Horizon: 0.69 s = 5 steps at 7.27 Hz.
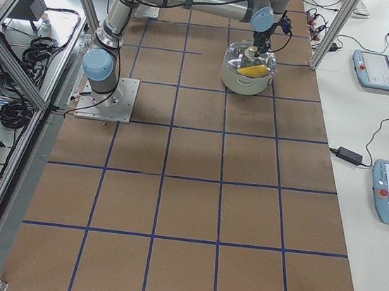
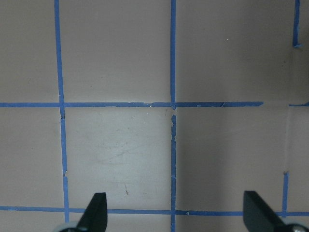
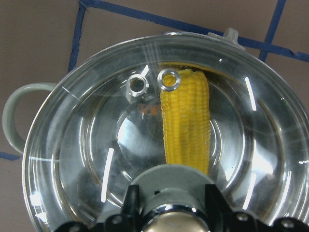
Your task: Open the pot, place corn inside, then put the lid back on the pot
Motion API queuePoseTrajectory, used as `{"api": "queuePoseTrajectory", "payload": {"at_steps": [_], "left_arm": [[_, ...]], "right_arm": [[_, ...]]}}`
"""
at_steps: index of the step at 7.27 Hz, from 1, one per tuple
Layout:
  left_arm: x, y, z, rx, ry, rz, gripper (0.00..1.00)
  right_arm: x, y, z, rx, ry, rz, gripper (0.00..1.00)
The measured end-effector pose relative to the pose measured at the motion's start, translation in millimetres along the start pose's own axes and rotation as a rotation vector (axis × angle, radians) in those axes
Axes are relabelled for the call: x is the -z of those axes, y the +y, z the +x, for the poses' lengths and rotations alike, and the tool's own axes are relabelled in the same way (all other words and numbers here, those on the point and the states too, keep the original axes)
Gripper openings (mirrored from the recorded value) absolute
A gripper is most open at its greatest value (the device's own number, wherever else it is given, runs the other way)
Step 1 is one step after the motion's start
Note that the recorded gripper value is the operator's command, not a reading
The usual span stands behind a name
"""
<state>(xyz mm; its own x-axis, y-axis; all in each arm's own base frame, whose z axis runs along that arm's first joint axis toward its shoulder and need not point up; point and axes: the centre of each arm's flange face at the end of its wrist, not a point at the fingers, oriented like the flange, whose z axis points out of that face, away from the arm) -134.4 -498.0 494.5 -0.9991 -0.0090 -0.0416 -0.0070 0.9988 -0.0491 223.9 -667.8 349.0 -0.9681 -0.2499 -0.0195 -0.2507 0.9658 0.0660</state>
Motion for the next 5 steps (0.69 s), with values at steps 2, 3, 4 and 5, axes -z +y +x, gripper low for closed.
{"api": "queuePoseTrajectory", "payload": {"at_steps": [2, 3, 4, 5], "left_arm": [[1, 0, 0, 0.0, 0.001, 0.001, 1.0], [1, 0, 0, 0.0, 0.001, 0.002, 1.0], [1, 0, 0, 0.0, 0.0, 0.003, 1.0], [2, 0, 0, 0.0, 0.0, 0.004, 1.0]], "right_arm": [[1, -2, 0, -0.027, 0.005, 0.028, 1.0], [3, -3, 0, -0.046, 0.007, 0.042, 1.0], [6, -2, -1, -0.056, 0.008, 0.049, 1.0], [16, 5, -4, -0.061, 0.008, 0.056, 1.0]]}}
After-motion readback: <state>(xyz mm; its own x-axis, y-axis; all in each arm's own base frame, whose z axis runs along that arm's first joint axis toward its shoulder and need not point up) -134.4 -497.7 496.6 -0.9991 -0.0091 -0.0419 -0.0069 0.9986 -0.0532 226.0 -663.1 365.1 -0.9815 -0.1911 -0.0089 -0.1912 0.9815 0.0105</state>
